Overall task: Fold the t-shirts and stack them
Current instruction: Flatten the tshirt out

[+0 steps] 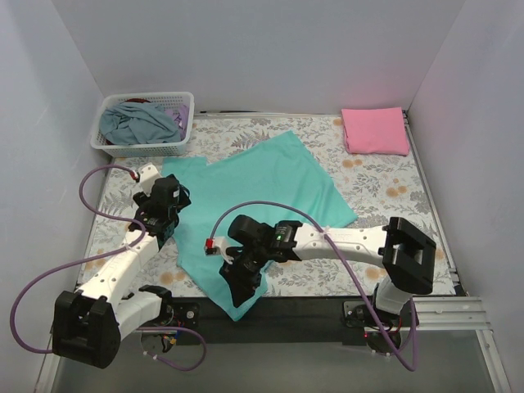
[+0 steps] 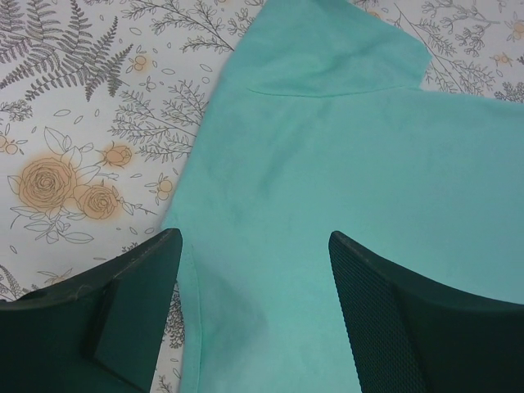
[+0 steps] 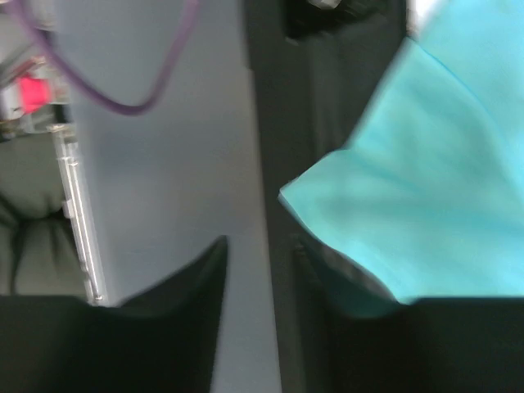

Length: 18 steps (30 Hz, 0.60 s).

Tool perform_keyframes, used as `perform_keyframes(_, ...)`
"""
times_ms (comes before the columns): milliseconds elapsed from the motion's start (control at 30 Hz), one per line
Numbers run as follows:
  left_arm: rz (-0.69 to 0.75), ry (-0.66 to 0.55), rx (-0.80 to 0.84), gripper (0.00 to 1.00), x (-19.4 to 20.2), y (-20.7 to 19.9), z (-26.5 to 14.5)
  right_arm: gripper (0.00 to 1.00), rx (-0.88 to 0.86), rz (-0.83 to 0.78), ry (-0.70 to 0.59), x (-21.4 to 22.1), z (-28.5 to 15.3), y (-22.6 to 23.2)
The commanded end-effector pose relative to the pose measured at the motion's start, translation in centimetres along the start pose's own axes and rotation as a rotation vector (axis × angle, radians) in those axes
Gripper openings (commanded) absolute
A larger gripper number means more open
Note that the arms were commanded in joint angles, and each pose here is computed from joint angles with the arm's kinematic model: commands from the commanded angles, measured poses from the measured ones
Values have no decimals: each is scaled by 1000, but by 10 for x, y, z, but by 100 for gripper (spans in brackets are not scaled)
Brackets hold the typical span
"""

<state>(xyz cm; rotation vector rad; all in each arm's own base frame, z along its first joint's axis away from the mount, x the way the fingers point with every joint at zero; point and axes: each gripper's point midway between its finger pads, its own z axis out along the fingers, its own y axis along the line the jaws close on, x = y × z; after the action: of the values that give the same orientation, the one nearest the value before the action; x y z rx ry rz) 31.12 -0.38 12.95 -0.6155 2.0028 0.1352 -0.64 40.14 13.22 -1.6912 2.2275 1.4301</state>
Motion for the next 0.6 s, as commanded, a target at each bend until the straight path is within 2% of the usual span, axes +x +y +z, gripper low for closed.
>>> perform_keyframes(0, -20, -8, -5, 71, -2, 3, -3, 47, 172, -9, -15, -9, -22, -18)
perform_keyframes(100, -15, 19, 37, 71, 4, -4, -3, 52, 392, 32, -82, -16, -59, -56)
perform_keyframes(200, -2, 54, 66, 72, 12, -11, 0, 55, 624, 210, -183, -5, -114, -108)
perform_keyframes(233, 4, 64, 67, 72, 14, -12, 1, 55, 768, 301, -247, 2, -149, -143)
perform_keyframes(267, 8, 72, 70, 72, 16, -13, 1, 55, 848, 379, -243, 28, -162, -163)
perform_keyframes(333, 17, 93, 73, 72, 20, -14, 3, 56, 996, 499, -340, 48, -202, -187)
perform_keyframes(367, 16, 95, 75, 72, 21, -14, 3, 56, 1060, 597, -365, 73, -222, -205)
perform_keyframes(467, 17, 106, 85, 72, 23, -17, 4, 56, 1153, 723, -499, 97, -265, -225)
perform_keyframes(567, 27, 125, 82, 72, 29, -17, 6, 56, 1238, 843, -573, 128, -292, -238)
